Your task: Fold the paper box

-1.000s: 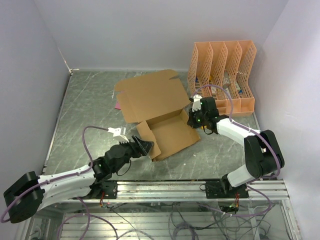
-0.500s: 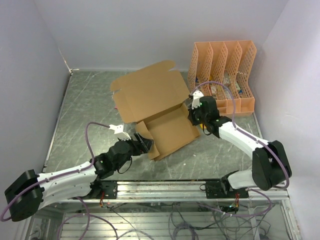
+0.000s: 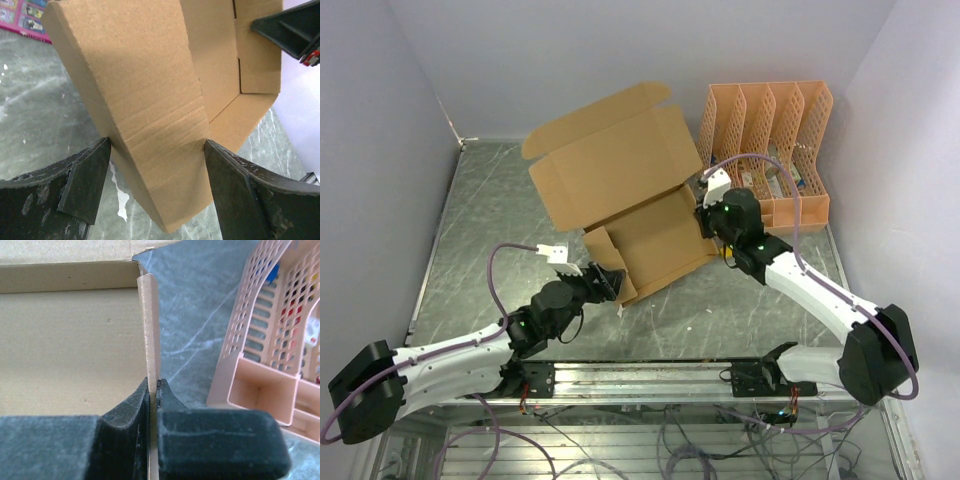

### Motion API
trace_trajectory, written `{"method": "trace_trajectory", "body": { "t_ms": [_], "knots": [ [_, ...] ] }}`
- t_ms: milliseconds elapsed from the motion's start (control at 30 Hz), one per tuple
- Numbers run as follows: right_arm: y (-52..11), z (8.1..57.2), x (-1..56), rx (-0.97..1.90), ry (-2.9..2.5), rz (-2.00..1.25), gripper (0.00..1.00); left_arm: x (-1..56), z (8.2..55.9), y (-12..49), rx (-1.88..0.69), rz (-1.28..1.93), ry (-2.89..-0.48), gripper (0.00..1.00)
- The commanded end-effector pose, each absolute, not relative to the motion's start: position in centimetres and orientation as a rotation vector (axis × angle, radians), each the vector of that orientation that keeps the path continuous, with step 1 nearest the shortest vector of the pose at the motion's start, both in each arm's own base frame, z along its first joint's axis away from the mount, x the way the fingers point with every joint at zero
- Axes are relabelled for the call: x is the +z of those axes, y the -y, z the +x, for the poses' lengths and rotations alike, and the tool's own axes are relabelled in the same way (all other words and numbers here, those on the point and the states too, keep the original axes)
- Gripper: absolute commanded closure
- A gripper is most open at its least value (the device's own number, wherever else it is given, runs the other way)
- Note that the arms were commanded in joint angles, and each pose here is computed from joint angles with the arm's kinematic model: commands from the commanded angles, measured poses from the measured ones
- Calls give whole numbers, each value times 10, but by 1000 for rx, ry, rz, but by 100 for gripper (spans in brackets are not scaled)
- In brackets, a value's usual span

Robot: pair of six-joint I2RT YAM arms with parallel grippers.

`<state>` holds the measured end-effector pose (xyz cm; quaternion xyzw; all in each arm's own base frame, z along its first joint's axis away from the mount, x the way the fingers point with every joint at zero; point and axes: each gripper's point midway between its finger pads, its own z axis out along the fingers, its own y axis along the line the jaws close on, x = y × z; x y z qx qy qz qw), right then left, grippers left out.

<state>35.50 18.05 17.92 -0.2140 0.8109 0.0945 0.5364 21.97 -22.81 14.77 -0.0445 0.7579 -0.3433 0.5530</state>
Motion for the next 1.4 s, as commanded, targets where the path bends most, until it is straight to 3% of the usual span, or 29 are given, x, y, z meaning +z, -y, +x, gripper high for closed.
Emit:
{"method": "trace_trajectory", "body": {
  "t_ms": [0,367,500,567,900,1367],
  "knots": [
    [-184,360,235,209,-1715,-458,100,180,232,227,-772,-73,-1661,15],
    [-183,353,251,166,-1597,-453,100,168,245,212,-687,-171,-1663,19],
    [-182,350,252,169,-1589,-451,100,166,249,210,-670,-222,-1678,41],
    [-182,349,251,172,-1590,-452,100,163,251,210,-655,-229,-1697,44],
    [-182,344,251,189,-1590,-455,100,155,249,213,-649,-199,-1747,11],
    [-189,359,270,152,-1485,-467,100,166,250,219,-741,-30,-1631,4]
  ]
}}
